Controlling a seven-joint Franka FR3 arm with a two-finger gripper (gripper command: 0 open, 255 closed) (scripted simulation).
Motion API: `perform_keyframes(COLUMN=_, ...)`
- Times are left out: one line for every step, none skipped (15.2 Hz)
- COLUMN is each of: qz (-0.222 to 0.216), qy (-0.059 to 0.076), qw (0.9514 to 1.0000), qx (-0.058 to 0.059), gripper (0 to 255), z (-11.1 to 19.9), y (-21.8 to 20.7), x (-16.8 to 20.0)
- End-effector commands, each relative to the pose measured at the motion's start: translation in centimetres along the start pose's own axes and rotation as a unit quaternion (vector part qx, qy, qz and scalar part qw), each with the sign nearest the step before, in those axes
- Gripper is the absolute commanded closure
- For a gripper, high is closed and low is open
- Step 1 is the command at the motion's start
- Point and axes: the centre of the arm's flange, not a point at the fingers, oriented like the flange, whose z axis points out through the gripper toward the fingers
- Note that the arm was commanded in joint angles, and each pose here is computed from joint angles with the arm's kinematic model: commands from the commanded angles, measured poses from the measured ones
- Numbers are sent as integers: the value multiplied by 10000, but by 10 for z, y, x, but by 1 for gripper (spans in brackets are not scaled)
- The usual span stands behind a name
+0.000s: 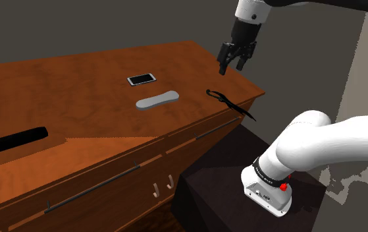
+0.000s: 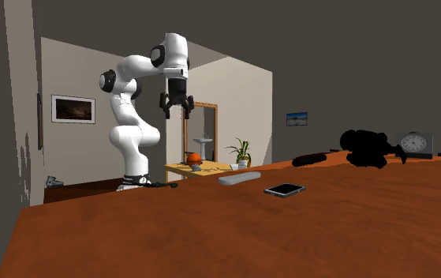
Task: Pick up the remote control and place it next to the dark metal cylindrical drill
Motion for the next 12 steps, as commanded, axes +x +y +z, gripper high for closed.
perform_keyframes(qz=0, qy=0, qw=10000, qx=0, gripper=0, z=0, y=0, x=0)
perform_keyframes(qz=-280, qy=3, qw=9996, qx=-17, gripper=0, z=7, y=0, x=11)
perform_keyframes(qz=-560, qy=6, qw=9984, qx=-34, gripper=0, z=14, y=0, x=22)
perform_keyframes(qz=-839, qy=9, qw=9965, qx=-51, gripper=0, z=21, y=0, x=33)
perform_keyframes(qz=-1118, qy=13, qw=9937, qx=-68, gripper=0, z=28, y=-2, x=44)
perform_keyframes(qz=-1396, qy=16, qw=9902, qx=-85, gripper=0, z=35, y=-4, x=55)
perform_keyframes(qz=-1672, qy=19, qw=9859, qx=-102, gripper=0, z=43, y=-6, x=65)
perform_keyframes(qz=-1948, qy=22, qw=9808, qx=-119, gripper=0, z=50, y=-9, x=76)
perform_keyframes(qz=-2222, qy=25, qw=9749, qx=-135, gripper=0, z=57, y=-13, x=86)
perform_keyframes(qz=-2494, qy=28, qw=9683, qx=-152, gripper=0, z=64, y=-17, x=96)
perform_keyframes(qz=-2764, qy=31, qw=9609, qx=-169, gripper=0, z=71, y=-22, x=106)
perform_keyframes(qz=-3032, qy=34, qw=9527, qx=-185, gripper=0, z=78, y=-27, x=116)
